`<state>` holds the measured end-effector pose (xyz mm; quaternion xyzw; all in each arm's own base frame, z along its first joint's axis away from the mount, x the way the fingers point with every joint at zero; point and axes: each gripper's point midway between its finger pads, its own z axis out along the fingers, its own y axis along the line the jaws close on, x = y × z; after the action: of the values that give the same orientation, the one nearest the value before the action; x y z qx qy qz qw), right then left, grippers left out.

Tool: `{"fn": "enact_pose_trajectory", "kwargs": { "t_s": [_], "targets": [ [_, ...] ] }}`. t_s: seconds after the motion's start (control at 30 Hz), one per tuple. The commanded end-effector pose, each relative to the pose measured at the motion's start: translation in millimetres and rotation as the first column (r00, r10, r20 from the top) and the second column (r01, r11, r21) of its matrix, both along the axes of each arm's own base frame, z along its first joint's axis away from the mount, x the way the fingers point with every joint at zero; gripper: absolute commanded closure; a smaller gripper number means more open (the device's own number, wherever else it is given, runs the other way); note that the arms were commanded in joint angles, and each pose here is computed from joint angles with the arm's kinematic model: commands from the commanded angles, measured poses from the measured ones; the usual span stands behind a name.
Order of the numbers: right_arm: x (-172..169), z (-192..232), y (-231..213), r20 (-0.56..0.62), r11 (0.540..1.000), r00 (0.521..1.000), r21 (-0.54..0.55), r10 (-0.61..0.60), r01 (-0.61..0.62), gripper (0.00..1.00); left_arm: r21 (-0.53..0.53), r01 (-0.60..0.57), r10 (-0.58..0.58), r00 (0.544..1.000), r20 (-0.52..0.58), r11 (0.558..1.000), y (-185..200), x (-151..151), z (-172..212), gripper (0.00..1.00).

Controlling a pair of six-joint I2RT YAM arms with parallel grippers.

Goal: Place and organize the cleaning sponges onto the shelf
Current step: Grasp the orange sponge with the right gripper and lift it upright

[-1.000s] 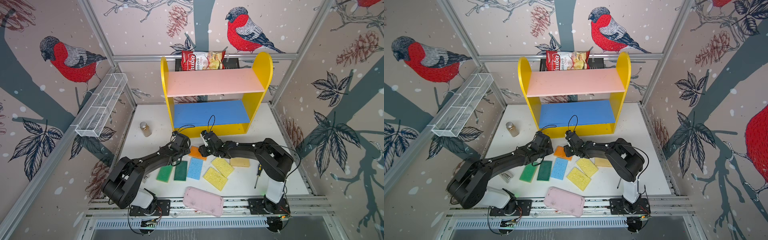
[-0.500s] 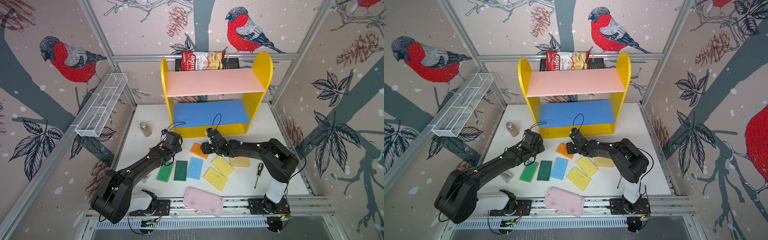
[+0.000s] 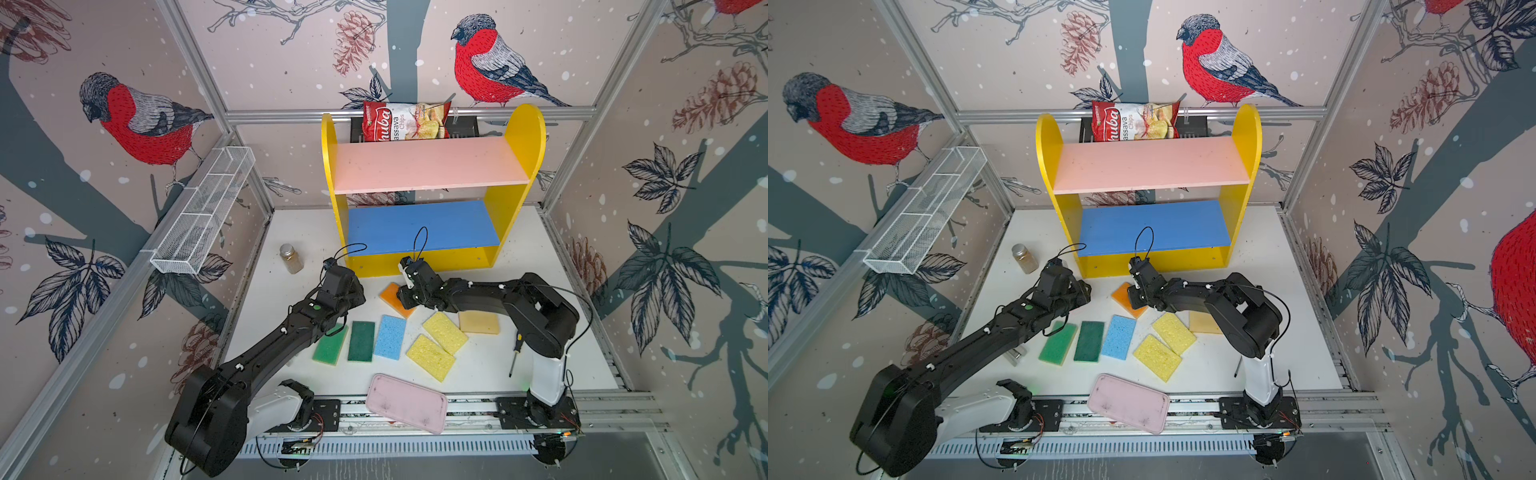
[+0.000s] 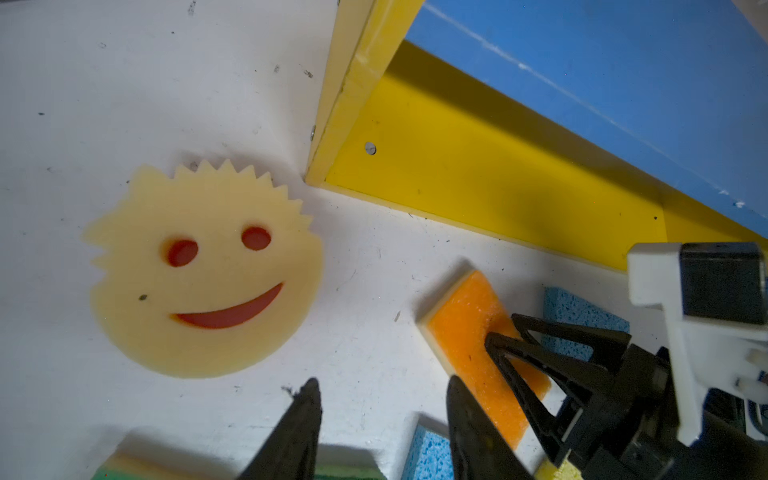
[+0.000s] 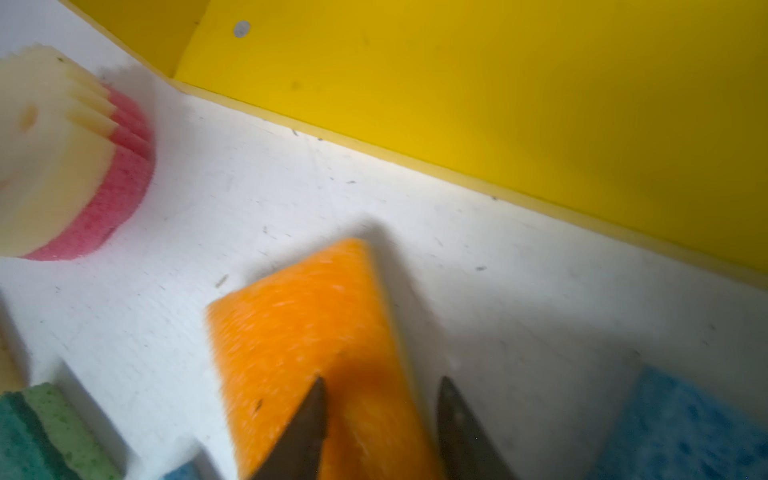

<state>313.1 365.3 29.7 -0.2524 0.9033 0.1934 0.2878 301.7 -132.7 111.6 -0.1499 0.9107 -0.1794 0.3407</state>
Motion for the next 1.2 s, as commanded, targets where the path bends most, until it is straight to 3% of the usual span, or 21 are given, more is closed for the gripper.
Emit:
{"fn": "enact_pose_trajectory", "kwargs": {
  "t_s": [0.0,0.1,0.2,0.47,0.53,0.63,0.87,1.0,1.17],
  "targets": [
    [-1.7,-8.8,-5.4,-0.011,0.999,1.000,-0.034,-0.011,0.011,0.74,-0.033,0.011,-0.010,1.000,0.015,0.999,-4.9,0.8,0.6,0.51],
    [-2.4,-3.8,-4.8,-0.017,0.999,0.999,-0.003,-0.037,0.037,0.86,-0.055,0.024,-0.024,1.000,0.007,0.998,-9.0,-1.1,-2.0,0.51],
    [-2.4,5.9,-4.6,-0.004,0.998,0.998,0.035,-0.056,0.056,0.91,-0.081,0.047,-0.045,0.999,0.016,0.996,-14.8,-1.7,-3.1,0.51],
    [1.9,57.1,-0.4,0.042,0.974,0.992,0.198,-0.123,0.112,0.97,-0.159,0.147,-0.137,0.988,0.070,0.976,-45.8,-3.1,5.6,0.62],
    [0.4,69.9,4.7,0.038,0.963,0.992,0.249,-0.118,0.105,0.98,-0.183,0.171,-0.159,0.984,0.080,0.968,-54.4,-3.2,8.0,0.50],
    [-3.9,86.3,13.9,0.025,0.945,0.995,0.315,-0.096,0.083,0.98,-0.215,0.197,-0.178,0.978,0.106,0.957,-63.7,-1.0,13.1,0.40],
    [-19.1,111.4,31.4,-0.047,0.898,0.998,0.438,-0.029,0.047,0.98,-0.288,0.235,-0.198,0.968,0.152,0.928,-81.3,5.1,26.9,0.39],
    [-26.8,121.1,35.3,-0.066,0.881,0.998,0.472,0.003,0.029,0.97,-0.304,0.244,-0.201,0.965,0.167,0.921,-86.3,9.2,30.5,0.50],
    [-32.4,121.6,35.7,-0.083,0.872,0.996,0.488,0.011,0.031,0.96,-0.317,0.254,-0.206,0.962,0.178,0.914,-91.5,13.2,36.9,0.88]
  ]
}}
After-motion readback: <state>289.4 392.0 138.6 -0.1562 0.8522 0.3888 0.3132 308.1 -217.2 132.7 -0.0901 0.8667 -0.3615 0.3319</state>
